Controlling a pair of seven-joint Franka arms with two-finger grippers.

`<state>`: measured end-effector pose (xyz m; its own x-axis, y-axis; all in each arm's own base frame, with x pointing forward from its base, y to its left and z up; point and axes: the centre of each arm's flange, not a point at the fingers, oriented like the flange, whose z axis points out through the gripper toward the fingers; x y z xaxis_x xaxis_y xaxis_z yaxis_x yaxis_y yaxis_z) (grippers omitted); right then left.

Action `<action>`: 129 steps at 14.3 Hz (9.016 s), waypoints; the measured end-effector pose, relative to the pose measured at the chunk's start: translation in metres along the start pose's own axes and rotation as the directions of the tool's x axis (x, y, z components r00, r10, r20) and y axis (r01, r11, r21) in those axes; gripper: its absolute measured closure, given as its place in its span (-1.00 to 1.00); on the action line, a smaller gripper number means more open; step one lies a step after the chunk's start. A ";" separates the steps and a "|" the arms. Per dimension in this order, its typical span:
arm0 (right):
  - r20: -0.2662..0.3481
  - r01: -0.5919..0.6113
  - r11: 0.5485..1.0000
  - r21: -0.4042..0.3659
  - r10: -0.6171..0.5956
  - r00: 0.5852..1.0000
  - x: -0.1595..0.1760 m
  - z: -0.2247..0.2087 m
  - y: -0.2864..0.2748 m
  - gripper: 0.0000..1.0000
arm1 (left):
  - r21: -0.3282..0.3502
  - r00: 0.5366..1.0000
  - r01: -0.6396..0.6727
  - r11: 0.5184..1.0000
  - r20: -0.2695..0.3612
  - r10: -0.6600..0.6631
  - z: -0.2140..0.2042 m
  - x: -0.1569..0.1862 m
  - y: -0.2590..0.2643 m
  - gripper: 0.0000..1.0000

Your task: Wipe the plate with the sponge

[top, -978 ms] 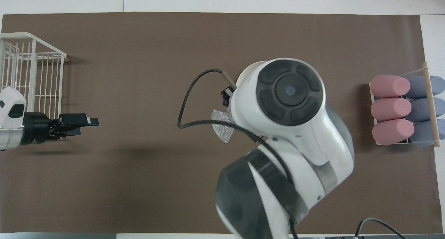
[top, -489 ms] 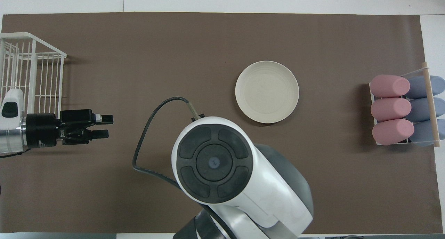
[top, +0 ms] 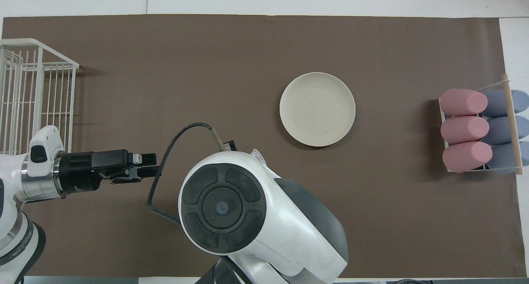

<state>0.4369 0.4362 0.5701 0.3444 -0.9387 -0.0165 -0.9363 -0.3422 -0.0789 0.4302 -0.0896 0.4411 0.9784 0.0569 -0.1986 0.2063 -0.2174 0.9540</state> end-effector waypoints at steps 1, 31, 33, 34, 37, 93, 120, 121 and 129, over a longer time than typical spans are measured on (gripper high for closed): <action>0.000 0.000 1.000 0.000 0.000 1.000 0.000 0.000 0.000 0.79 | -0.030 1.000 0.000 1.000 0.005 0.000 0.008 -0.002 -0.002 -1.00; -0.008 0.124 0.992 0.015 -0.124 0.992 0.055 -0.026 -0.011 -0.70 | -0.078 0.997 0.057 0.995 0.057 -0.053 0.098 -0.030 0.025 0.89; -0.022 0.247 0.969 -0.022 -0.247 0.969 0.113 -0.041 -0.012 -1.00 | -0.063 0.997 0.055 0.997 0.050 -0.052 0.093 -0.027 0.023 0.89; -0.023 0.322 0.946 -0.046 -0.323 0.946 0.144 -0.050 -0.010 -1.00 | -0.047 0.998 0.052 0.998 0.046 -0.049 0.089 -0.026 0.021 0.89; 0.006 0.540 0.836 -0.099 -0.542 0.840 0.240 -0.074 0.003 -1.00 | 0.035 0.999 0.048 0.998 0.023 -0.049 0.067 -0.018 0.010 0.89; 0.112 0.913 0.400 -0.082 -0.906 0.407 0.447 -0.089 0.060 -1.00 | 0.588 0.931 0.351 -0.728 -0.133 0.341 -0.023 0.192 -0.034 0.45; 0.113 0.915 0.394 -0.082 -0.909 0.401 0.444 -0.089 0.058 -1.00 | 0.976 0.983 0.159 0.150 -0.171 0.068 -0.124 0.046 0.179 -1.00; 0.113 0.915 0.394 -0.082 -0.909 0.401 0.444 -0.089 0.058 -1.00 | 0.977 0.990 0.123 0.173 -0.133 0.048 -0.121 0.040 0.175 -1.00; 0.113 0.915 0.394 -0.082 -0.909 0.401 0.444 -0.089 0.058 -1.00 | 0.963 0.986 0.051 0.265 -0.091 0.143 -0.104 0.062 0.163 -1.00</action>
<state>0.5290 -0.0043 0.6469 0.9970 -0.0609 -0.0471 -0.0593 -0.9976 0.0352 0.5231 -0.0203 0.6082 0.9927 0.1142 -0.0392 0.1153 -0.9930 0.0266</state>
